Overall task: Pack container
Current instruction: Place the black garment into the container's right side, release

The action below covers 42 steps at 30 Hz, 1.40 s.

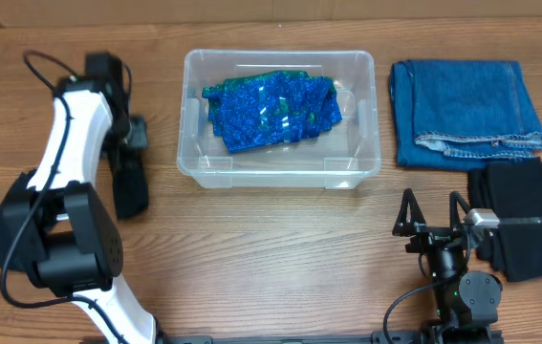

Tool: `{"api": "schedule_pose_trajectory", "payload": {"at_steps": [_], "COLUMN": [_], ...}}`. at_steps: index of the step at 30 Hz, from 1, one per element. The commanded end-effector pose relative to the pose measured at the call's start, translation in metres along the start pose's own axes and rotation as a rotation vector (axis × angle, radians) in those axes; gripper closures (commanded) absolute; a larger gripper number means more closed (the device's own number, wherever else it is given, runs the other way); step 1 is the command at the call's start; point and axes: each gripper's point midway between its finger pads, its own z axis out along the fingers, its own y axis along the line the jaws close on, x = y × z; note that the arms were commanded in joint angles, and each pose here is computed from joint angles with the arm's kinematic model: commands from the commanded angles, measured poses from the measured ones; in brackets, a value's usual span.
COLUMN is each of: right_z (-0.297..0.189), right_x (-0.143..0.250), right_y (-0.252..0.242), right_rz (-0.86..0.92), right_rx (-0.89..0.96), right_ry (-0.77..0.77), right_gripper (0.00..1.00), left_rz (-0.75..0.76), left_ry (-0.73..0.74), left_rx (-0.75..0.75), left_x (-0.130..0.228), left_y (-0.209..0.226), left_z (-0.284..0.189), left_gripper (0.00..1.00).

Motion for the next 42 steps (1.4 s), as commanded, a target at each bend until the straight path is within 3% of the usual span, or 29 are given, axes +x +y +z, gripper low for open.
{"api": "schedule_pose_trajectory", "payload": {"at_steps": [1, 4, 8, 15, 18, 20, 25, 30, 31, 33, 35, 36, 42], "right_z": [0.000, 0.000, 0.000, 0.000, 0.000, 0.000, 0.000, 0.000, 0.000, 0.000, 0.000, 0.000, 0.000], "right_x": [0.002, 0.002, 0.002, 0.002, 0.002, 0.002, 0.002, 0.002, 0.002, 0.002, 0.002, 0.002, 0.002], "right_y": [0.000, 0.000, 0.000, 0.000, 0.000, 0.000, 0.000, 0.000, 0.000, 0.000, 0.000, 0.000, 0.000], "right_rz": [-0.003, -0.003, -0.003, -0.003, -0.003, -0.003, -0.003, -0.003, -0.003, -0.003, -0.003, -0.003, -0.003], "right_rx": [-0.005, -0.005, -0.005, -0.005, -0.005, -0.005, -0.005, -0.005, -0.005, -0.005, -0.005, -0.005, -0.005], "right_ry": [-0.002, -0.002, -0.002, -0.002, -0.002, -0.002, -0.002, -0.002, -0.002, -0.002, -0.003, -0.002, -0.002], "right_gripper": [0.00, 0.00, 0.00, 0.00, 0.00, 0.00, 0.00, 0.00, 0.00, 0.00, 0.00, 0.00, 0.00], "left_rz": [0.009, 0.033, 0.117, 0.256, 0.262, 0.236, 0.140, 0.141, 0.141, 0.139, 0.169, 0.189, 0.352], "left_ry": [-0.227, -0.334, -0.416, -0.487, -0.461, -0.403, -0.263, -0.199, -0.197, -0.202, -0.206, -0.207, -0.267], "left_rx": [0.183, 0.220, 0.360, 0.582, 0.663, 0.699, 0.722, 0.683, 0.681, 0.687, 0.718, 0.736, 0.819], "left_x": [-0.039, -0.041, -0.034, -0.014, -0.002, 0.007, 0.023, 0.034, 0.035, 0.032, 0.032, 0.033, 0.032], "left_y": [-0.020, -0.027, -0.083, -0.259, -0.331, -0.386, -0.442, -0.456, -0.456, -0.457, -0.461, -0.463, -0.467], "left_z": [-0.120, -0.188, -0.237, -0.255, -0.238, -0.202, -0.135, -0.092, -0.090, -0.092, -0.096, -0.099, -0.144], "left_gripper": [0.96, 0.96, 0.96, 0.96, 0.96, 0.96, 0.96, 0.96, 0.81, 0.31, 0.08, 0.01, 0.00]}}
